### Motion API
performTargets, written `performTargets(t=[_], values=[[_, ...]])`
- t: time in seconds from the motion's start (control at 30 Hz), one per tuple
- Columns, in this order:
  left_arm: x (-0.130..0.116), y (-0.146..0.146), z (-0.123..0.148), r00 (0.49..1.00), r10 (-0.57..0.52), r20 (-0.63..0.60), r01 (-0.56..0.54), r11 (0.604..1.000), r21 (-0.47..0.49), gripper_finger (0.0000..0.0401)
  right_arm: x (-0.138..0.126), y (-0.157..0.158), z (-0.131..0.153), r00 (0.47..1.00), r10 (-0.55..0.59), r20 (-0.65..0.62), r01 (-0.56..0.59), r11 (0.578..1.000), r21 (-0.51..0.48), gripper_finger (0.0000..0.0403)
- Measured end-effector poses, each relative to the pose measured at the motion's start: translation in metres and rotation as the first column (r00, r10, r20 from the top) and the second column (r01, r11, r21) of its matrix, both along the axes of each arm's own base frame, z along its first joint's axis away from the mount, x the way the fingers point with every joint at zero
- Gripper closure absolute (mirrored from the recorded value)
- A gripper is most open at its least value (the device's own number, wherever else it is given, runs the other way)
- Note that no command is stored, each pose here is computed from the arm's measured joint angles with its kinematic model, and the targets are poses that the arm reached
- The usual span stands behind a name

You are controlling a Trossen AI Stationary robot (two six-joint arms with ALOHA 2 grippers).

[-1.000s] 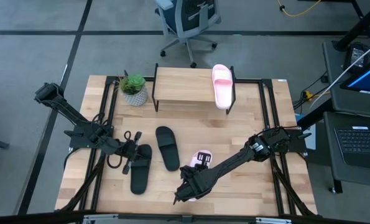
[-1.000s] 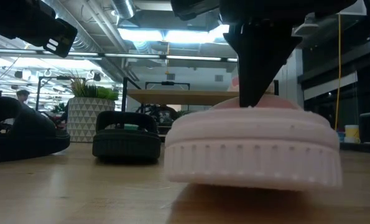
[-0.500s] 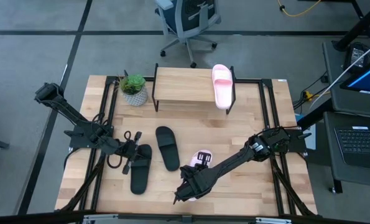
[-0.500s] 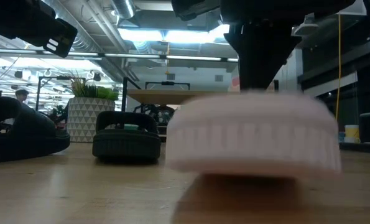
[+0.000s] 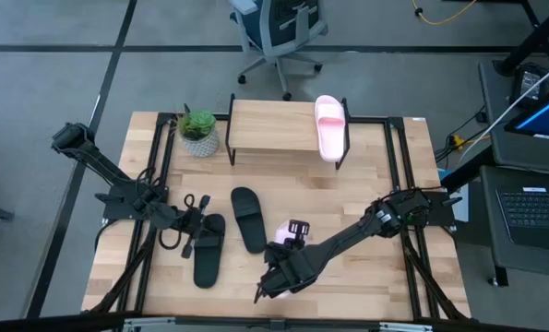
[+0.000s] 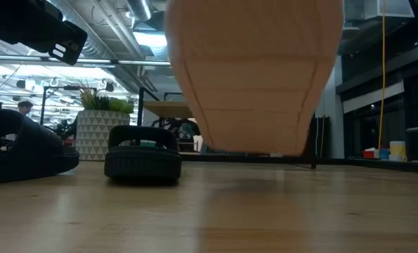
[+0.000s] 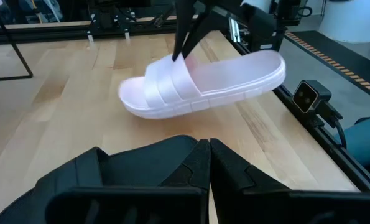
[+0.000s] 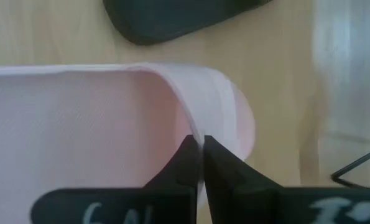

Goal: Pick and place slides into the shelf
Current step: Put the pink slide on the shelf

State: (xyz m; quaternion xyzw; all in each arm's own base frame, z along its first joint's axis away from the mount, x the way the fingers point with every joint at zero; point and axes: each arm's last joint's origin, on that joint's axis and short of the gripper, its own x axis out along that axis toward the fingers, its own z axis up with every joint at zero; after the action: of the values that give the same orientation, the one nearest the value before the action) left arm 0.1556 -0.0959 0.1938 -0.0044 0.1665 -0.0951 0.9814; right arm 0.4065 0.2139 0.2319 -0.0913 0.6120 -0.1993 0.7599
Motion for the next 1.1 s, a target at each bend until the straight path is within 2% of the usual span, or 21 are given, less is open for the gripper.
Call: performTargets(t=[0.23, 0.5, 0.7, 0.87, 1.1], values=[[0.000, 0.000, -0.001, 1.000, 0.001, -0.006, -0.001, 1.000, 0.003, 0.0401, -0.002, -0.005, 0.015, 0.999, 0.042, 0.029, -0.041, 0.999, -0.031, 0.0391], [0.000, 0.000, -0.001, 1.000, 0.007, -0.011, -0.007, 1.000, -0.013, 0.0401, -0.018, -0.019, 0.068, 0.987, 0.065, 0.150, -0.060, 0.997, -0.040, 0.0391], [0.000, 0.000, -0.001, 1.000, 0.007, -0.010, -0.007, 1.000, -0.014, 0.0401, -0.031, -0.038, 0.105, 0.970, 0.110, 0.216, -0.092, 0.992, -0.092, 0.0391], [0.000, 0.000, -0.001, 1.000, 0.008, -0.011, -0.008, 1.000, -0.018, 0.0401, -0.035, -0.060, 0.127, 0.961, 0.153, 0.230, -0.114, 0.978, -0.172, 0.0391], [0.000, 0.001, -0.001, 0.999, 0.041, -0.005, -0.041, 0.999, -0.015, 0.0401, -0.034, -0.094, 0.142, 0.963, 0.204, 0.179, -0.159, 0.958, -0.237, 0.0392]])
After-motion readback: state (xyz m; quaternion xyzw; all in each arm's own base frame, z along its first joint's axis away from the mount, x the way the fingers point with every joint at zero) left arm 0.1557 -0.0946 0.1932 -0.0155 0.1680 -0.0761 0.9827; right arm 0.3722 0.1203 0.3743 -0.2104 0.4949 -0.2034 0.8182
